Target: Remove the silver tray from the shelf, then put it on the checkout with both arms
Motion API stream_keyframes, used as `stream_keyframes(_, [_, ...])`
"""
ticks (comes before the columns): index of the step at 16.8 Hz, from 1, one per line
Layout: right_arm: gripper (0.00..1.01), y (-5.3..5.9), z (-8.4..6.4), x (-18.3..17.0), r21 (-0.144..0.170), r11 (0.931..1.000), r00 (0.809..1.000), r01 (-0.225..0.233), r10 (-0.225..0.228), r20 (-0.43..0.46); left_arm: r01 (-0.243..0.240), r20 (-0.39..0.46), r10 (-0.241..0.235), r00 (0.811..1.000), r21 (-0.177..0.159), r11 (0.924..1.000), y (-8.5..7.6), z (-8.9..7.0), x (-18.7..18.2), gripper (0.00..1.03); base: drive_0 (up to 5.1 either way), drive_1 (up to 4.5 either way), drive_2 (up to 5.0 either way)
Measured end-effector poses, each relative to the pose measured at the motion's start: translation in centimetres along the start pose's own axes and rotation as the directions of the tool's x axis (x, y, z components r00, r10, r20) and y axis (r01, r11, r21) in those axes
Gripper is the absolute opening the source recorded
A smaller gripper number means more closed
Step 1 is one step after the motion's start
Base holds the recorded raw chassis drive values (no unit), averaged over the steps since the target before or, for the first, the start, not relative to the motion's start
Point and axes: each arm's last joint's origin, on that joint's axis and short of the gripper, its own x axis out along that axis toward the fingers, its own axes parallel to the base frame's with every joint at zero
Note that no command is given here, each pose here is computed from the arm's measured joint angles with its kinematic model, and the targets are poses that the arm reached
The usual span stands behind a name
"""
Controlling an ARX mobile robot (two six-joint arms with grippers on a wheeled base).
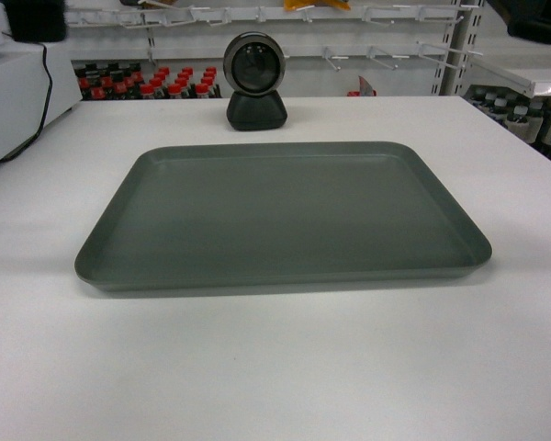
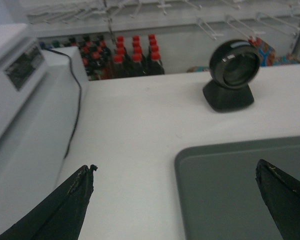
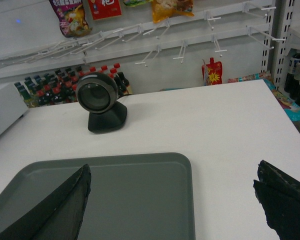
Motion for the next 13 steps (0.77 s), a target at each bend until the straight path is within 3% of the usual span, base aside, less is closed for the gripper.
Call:
stream_keyframes(2, [0.98,0.7,-0.3,-1.8,0.009,1.0,1.0,0.001,-0.001,0.011,-0.06,0.022,0.06,0.998,-0.022,0.998,0.9,-0.1,-1.6,0.98,0.0,0.0,0.0])
stream_keyframes(3, [0.98,0.9,-0.5,-2.5,0.008,1.0,1.0,0.005,-0.005,0.012,-0.062,0.013,0.063,0.998,-0.028,0.9977,0.9,-0.4,-2.0,0.98,0.0,0.0,0.0])
stream_keyframes(4, [0.98,0.9,-0.5,-2.9,0.008,0.9999,1.0,0.015,-0.015,0.02,-0.054,0.069,0.058,0.996,-0.05,0.9973,1.0,-0.9,-2.5,0.94,0.0,0.0,0.0])
stream_keyframes(5, [0.88,0.6,-0.6,-3.9,-0.04,0.9922,0.988,0.118,-0.114,0.101,0.029,0.157,-0.02,0.987,-0.059,0.9978,1.5,-1.7,-3.7,0.82,0.0,0.0,0.0])
stream_keyframes(6, [0.71,-0.6,-1.6,-6.1,-0.115,0.9731,0.976,0.199,-0.187,0.11,0.046,0.181,-0.035,0.983,-0.06,0.9971,2.2,-3.3,-5.6,0.67,0.0,0.0,0.0])
stream_keyframes(8, [0.51,-1.7,-2.6,-8.5,-0.157,0.9614,0.971,0.226,-0.21,0.111,0.037,0.195,-0.024,0.981,-0.063,0.9973,3.1,-4.9,-7.4,0.47,0.0,0.0,0.0])
stream_keyframes(12, [0.01,-2.9,-4.8,-12.3,-0.185,0.9574,0.973,0.222,-0.205,0.106,0.059,0.178,-0.048,0.983,-0.054,0.9968,4.3,-8.5,-10.1,0.02,0.0,0.0,0.0])
stream_keyframes(13, [0.02,-3.0,-4.9,-12.4,-0.183,0.9573,0.973,0.223,-0.206,0.106,0.05,0.18,-0.039,0.983,-0.056,0.9972,4.6,-8.7,-10.2,0.02,0.0,0.0,0.0])
